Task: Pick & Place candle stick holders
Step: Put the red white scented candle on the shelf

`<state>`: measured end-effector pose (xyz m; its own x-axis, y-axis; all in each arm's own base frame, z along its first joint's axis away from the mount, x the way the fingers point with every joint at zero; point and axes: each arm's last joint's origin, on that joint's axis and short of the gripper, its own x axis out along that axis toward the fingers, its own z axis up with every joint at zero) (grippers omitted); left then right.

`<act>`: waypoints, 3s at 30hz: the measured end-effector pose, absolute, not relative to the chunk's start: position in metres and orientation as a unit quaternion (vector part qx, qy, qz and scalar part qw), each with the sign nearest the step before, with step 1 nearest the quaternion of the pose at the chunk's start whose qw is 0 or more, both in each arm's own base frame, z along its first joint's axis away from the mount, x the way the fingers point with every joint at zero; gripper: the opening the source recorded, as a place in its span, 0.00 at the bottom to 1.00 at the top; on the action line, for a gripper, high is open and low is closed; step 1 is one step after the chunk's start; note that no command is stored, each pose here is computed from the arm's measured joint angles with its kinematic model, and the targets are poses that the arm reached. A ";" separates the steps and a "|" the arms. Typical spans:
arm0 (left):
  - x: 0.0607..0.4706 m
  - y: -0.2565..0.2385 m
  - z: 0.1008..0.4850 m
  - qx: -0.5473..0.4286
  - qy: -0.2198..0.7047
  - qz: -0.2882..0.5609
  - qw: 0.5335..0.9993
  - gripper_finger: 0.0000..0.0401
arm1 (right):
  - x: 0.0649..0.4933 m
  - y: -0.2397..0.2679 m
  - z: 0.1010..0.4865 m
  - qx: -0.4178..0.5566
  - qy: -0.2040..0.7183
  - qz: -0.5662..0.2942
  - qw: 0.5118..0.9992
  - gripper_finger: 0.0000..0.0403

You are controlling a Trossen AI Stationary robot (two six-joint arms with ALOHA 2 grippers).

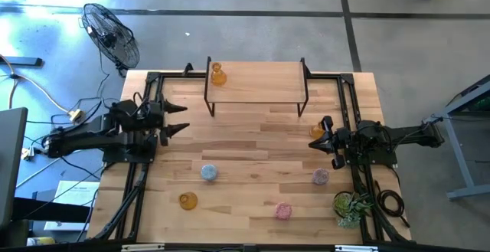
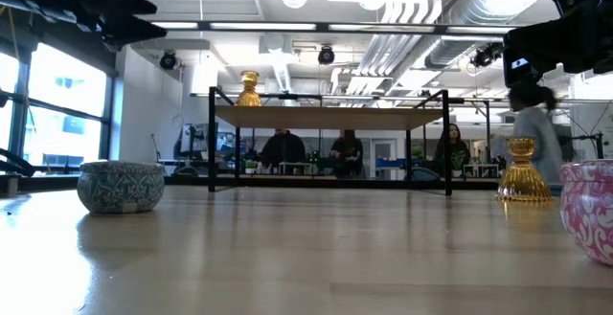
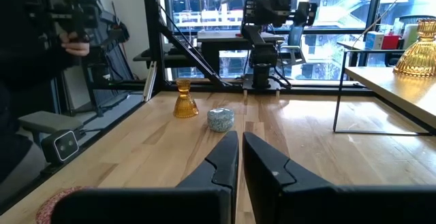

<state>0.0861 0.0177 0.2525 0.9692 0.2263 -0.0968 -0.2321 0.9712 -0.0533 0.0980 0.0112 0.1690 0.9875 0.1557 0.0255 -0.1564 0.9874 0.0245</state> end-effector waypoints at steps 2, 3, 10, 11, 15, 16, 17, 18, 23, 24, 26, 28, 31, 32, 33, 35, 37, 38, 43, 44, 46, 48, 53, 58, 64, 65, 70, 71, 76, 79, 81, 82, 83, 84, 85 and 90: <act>0.087 0.018 0.247 -0.033 0.055 0.112 0.992 0.73 | 0.098 0.011 0.169 0.013 -0.011 0.078 0.997 0.04; 0.088 0.018 0.245 -0.032 0.058 0.111 0.992 0.72 | 0.098 0.011 0.169 0.013 -0.012 0.078 0.997 0.04; 0.089 0.018 0.237 -0.021 0.071 0.109 0.991 0.49 | 0.098 0.011 0.169 0.013 -0.011 0.078 0.997 0.04; 0.089 0.018 0.238 -0.021 0.070 0.109 0.991 0.44 | 0.098 0.011 0.169 0.013 -0.012 0.078 0.997 0.04; 0.089 0.018 0.237 -0.015 0.072 0.109 0.991 0.22 | 0.098 0.011 0.169 0.013 -0.012 0.078 0.997 0.04; 0.089 0.018 0.237 -0.012 0.075 0.108 0.991 0.15 | 0.098 0.011 0.169 0.013 -0.012 0.078 0.997 0.04; 0.089 0.018 0.236 -0.010 0.079 0.106 0.991 0.09 | 0.098 0.011 0.169 0.013 -0.011 0.078 0.997 0.04; 0.089 0.017 0.235 -0.011 0.082 0.101 0.991 0.05 | 0.098 0.011 0.169 0.013 -0.012 0.078 0.997 0.04; 0.084 0.014 0.233 -0.009 0.053 0.050 0.997 0.06 | 0.098 0.011 0.169 0.013 -0.011 0.078 0.997 0.04; 0.083 0.012 0.232 -0.008 0.045 0.038 0.998 0.06 | 0.098 0.011 0.169 0.013 -0.011 0.078 0.997 0.04; 0.079 0.011 0.226 -0.006 0.035 0.030 0.999 0.04 | 0.098 0.011 0.169 0.013 -0.012 0.078 0.997 0.04; 0.076 0.011 0.220 -0.012 0.018 0.035 0.999 0.01 | 0.098 0.011 0.169 0.013 -0.012 0.078 0.997 0.04; 0.080 0.012 0.214 -0.013 -0.011 0.030 0.999 0.01 | 0.098 0.011 0.169 0.013 -0.011 0.078 0.997 0.04; 0.082 0.012 0.212 -0.013 -0.014 0.026 0.999 0.02 | 0.098 0.011 0.169 0.013 -0.011 0.078 0.997 0.04; 0.083 0.012 0.208 -0.012 -0.017 0.022 1.000 0.01 | 0.098 0.011 0.169 0.013 -0.011 0.078 0.997 0.04; 0.088 0.012 0.201 -0.012 -0.032 0.020 0.999 0.01 | 0.098 0.011 0.169 0.013 -0.011 0.078 0.997 0.04; 0.091 0.013 0.189 -0.022 -0.029 0.022 0.999 0.00 | 0.098 0.011 0.169 0.013 -0.011 0.078 0.997 0.04; 0.093 0.014 0.184 -0.023 -0.027 0.022 0.999 0.01 | 0.098 0.011 0.169 0.013 -0.012 0.078 0.997 0.04; 0.096 0.015 0.173 -0.035 -0.026 0.031 0.999 0.01 | 0.098 0.011 0.169 0.013 -0.012 0.078 0.997 0.04; 0.096 0.015 0.172 -0.038 -0.023 0.034 0.998 0.01 | 0.098 0.011 0.169 0.013 -0.011 0.078 0.997 0.04; 0.096 0.015 0.171 -0.039 -0.019 0.035 0.998 0.01 | 0.098 0.011 0.169 0.013 -0.011 0.078 0.997 0.04; 0.096 0.015 0.172 -0.039 -0.022 0.035 0.998 0.01 | 0.098 0.011 0.169 0.013 -0.011 0.078 0.997 0.04; 0.096 0.015 0.171 -0.044 -0.019 0.035 0.998 0.01 | 0.098 0.011 0.169 0.013 -0.011 0.078 0.997 0.04; 0.096 0.015 0.170 -0.065 -0.017 0.037 0.997 0.01 | 0.098 0.011 0.169 0.013 -0.011 0.078 0.997 0.04; 0.096 0.015 0.170 -0.079 -0.017 0.037 0.996 0.01 | 0.098 0.011 0.169 0.013 -0.011 0.078 0.997 0.04; 0.096 0.015 0.170 -0.079 -0.017 0.037 0.996 0.01 | 0.098 0.011 0.169 0.013 -0.011 0.078 0.997 0.04; 0.096 0.015 0.170 -0.079 -0.017 0.037 0.996 0.01 | 0.098 0.011 0.170 0.013 -0.015 0.079 0.997 0.04; 0.096 0.015 0.170 -0.079 -0.017 0.037 0.996 0.01 | 0.098 0.011 0.170 0.013 -0.016 0.078 0.997 0.04; 0.096 0.016 0.169 -0.079 -0.017 0.051 0.995 0.01 | 0.097 0.011 0.178 0.011 -0.058 0.078 0.995 0.04; 0.096 0.017 0.169 -0.080 -0.015 0.061 0.995 0.01 | 0.096 0.011 0.185 0.012 -0.097 0.078 0.992 0.04; 0.096 0.017 0.169 -0.079 -0.015 0.064 0.995 0.01 | 0.096 0.011 0.189 0.011 -0.114 0.078 0.990 0.04; 0.096 0.017 0.169 -0.078 -0.015 0.064 0.995 0.01 | 0.095 0.011 0.190 0.011 -0.121 0.077 0.990 0.04; 0.096 0.017 0.169 -0.074 -0.015 0.064 0.995 0.01 | 0.095 0.011 0.191 0.011 -0.126 0.076 0.989 0.04; 0.096 0.017 0.169 -0.068 -0.015 0.064 0.996 0.01 | 0.095 0.011 0.191 0.006 -0.127 0.075 0.989 0.04; 0.096 0.017 0.169 -0.062 -0.014 0.065 0.996 0.01 | 0.095 0.011 0.191 -0.002 -0.126 0.070 0.990 0.04; 0.096 0.017 0.169 -0.027 -0.012 0.066 0.997 0.01 | 0.095 0.008 0.191 -0.005 -0.125 0.030 0.992 0.04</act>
<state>0.0962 0.0168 0.1688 0.9911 0.1319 0.0199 -0.1307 0.9899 -0.0557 0.0953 0.0083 0.1905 0.9667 0.0614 0.2483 -0.0588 0.9981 -0.0181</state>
